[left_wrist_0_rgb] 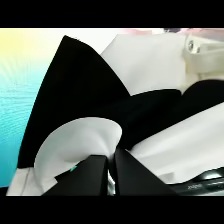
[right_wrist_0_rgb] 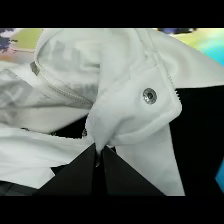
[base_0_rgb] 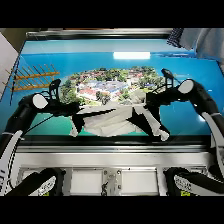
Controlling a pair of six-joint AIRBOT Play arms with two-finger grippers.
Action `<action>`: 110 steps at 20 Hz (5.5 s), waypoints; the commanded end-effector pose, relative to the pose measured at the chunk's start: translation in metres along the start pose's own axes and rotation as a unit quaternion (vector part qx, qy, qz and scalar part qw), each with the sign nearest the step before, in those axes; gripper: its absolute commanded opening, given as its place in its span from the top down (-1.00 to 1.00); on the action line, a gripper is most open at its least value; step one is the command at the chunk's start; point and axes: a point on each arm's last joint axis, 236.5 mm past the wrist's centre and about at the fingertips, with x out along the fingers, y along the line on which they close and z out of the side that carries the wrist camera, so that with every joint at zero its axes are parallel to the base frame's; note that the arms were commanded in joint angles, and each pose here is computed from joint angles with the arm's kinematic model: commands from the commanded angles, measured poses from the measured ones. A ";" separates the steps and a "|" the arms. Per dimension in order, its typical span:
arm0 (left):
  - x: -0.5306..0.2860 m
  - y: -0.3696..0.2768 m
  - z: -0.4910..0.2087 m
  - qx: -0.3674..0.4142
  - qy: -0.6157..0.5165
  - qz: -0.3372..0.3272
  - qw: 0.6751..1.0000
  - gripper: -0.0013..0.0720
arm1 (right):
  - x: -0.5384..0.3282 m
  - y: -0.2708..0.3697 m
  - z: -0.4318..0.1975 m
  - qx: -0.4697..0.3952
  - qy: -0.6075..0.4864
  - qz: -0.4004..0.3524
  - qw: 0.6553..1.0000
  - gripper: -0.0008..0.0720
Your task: Fold the clothes and pants, and hang the long-sleeved shirts on hangers.
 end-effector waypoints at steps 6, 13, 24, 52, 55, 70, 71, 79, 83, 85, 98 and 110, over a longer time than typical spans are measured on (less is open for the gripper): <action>-0.032 -0.078 0.005 0.067 -0.057 -0.053 0.995 -0.83 | -0.065 0.023 -0.071 -0.095 0.040 -0.081 0.991 0.93; 0.033 -0.189 -0.002 0.196 -0.009 -0.055 0.979 -0.83 | -0.053 0.048 -0.094 -0.116 0.060 -0.072 0.989 0.93; 0.133 -0.203 -0.015 0.236 0.129 0.043 0.962 -0.83 | -0.061 0.053 -0.087 -0.109 0.033 -0.065 0.991 0.93; -0.038 -0.150 -0.099 0.282 0.090 0.026 0.955 0.93 | -0.101 0.043 -0.102 -0.094 0.126 -0.162 0.974 0.93; -0.010 -0.144 -0.108 0.272 0.112 0.029 0.955 0.92 | -0.092 0.045 -0.098 -0.090 0.122 -0.156 0.976 0.93; -0.059 -0.204 -0.058 0.309 0.049 -0.072 0.947 -0.89 | -0.091 0.046 -0.097 -0.090 0.120 -0.155 0.976 0.93; -0.069 -0.200 -0.037 0.301 0.024 -0.064 0.951 -0.89 | -0.091 0.046 -0.097 -0.090 0.120 -0.155 0.976 0.93; -0.122 -0.058 0.104 0.150 -0.099 0.043 0.983 -0.89 | -0.091 0.046 -0.097 -0.090 0.120 -0.155 0.976 0.93; -0.149 0.080 0.155 0.049 -0.148 0.159 0.975 -0.89 | -0.091 0.046 -0.097 -0.090 0.120 -0.155 0.976 0.93; -0.155 0.155 0.170 0.002 -0.159 0.220 0.962 -0.89 | -0.091 0.046 -0.097 -0.090 0.120 -0.155 0.976 0.93; -0.074 0.412 0.237 -0.046 -0.123 0.379 0.916 -0.89 | -0.091 0.046 -0.097 -0.090 0.120 -0.155 0.976 0.93; -0.021 0.481 0.220 -0.069 -0.114 0.378 0.916 -0.89 | -0.091 0.045 -0.097 -0.090 0.120 -0.155 0.976 0.93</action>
